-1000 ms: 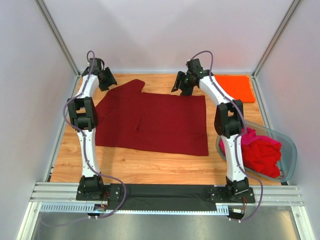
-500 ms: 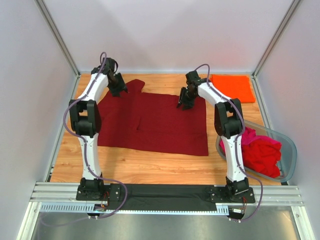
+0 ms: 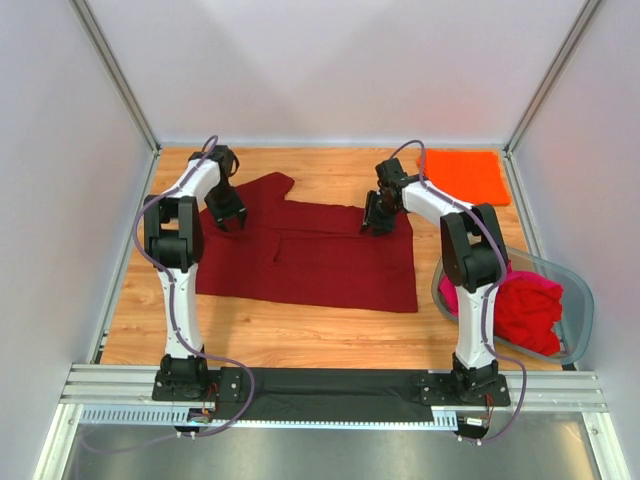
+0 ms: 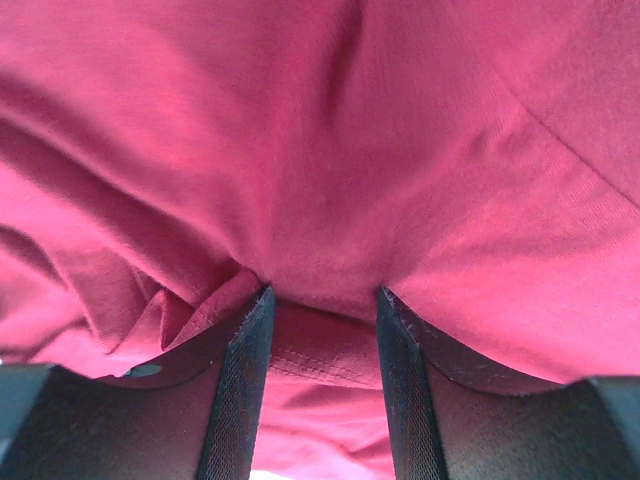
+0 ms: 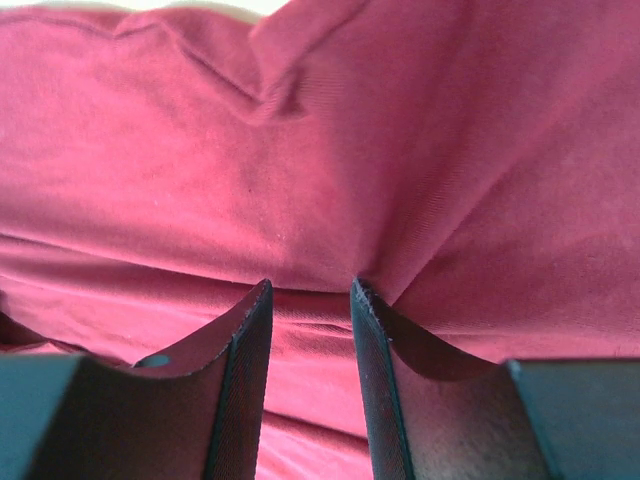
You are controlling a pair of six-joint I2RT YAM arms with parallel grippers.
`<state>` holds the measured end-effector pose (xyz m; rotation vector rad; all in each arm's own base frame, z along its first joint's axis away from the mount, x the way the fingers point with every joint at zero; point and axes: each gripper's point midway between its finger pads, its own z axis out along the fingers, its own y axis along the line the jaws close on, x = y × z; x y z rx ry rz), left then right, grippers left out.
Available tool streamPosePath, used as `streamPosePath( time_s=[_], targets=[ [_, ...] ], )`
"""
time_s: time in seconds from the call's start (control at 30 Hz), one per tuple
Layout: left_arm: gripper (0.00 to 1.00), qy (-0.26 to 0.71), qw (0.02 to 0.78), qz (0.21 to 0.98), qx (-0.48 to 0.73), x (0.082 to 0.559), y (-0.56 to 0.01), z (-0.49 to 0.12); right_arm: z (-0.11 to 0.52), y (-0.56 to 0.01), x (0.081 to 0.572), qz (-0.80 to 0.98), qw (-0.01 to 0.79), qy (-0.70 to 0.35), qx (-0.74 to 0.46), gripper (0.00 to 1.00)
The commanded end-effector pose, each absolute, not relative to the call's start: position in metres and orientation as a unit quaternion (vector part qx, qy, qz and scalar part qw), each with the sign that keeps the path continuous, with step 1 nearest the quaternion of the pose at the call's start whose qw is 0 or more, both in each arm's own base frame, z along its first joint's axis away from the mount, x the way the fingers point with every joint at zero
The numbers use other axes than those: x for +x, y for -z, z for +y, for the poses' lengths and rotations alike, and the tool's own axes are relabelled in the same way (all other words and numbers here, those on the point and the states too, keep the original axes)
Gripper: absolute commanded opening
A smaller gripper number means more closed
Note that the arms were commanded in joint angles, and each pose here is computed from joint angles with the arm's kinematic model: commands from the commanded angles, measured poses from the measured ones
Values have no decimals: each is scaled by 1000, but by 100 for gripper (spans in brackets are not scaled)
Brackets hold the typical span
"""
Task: Fold and stack the t-shirts
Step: Fold the tshirt
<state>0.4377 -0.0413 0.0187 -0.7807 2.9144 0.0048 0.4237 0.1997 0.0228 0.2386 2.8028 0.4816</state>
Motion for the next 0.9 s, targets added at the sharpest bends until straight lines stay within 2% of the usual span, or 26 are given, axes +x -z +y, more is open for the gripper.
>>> streamPosePath(
  time_s=[0.0, 0.13, 0.27, 0.37, 0.43, 0.53, 0.63, 0.73, 0.87],
  targets=[
    [52, -47, 14, 963, -266, 394, -19, -28, 185, -9, 401, 981, 130, -130, 65, 40],
    [52, -63, -4, 962, -266, 369, -17, -24, 190, -13, 396, 980, 131, -141, 58, 40],
    [52, -52, 4, 963, -265, 367, -29, -26, 198, -27, 403, 977, 142, -152, 55, 41],
    [53, -9, 64, 969, -238, 402, -58, -34, 199, -42, 420, 974, 159, -154, 46, 43],
    [56, 26, 132, 972, -192, 441, -84, -40, 202, -58, 438, 970, 175, -162, 43, 45],
    [58, 33, 201, 969, -141, 484, -106, -35, 194, -72, 459, 965, 193, -170, 50, 46],
    [60, 31, 229, 967, -108, 513, -101, -31, 186, -78, 472, 960, 202, -182, 62, 49],
    [60, 95, 240, 964, -61, 537, -84, -50, 175, -91, 492, 950, 227, -200, 73, 54],
    [60, 86, 208, 973, -48, 551, -43, -49, 150, -102, 521, 941, 254, -201, 96, 59]
  ],
)
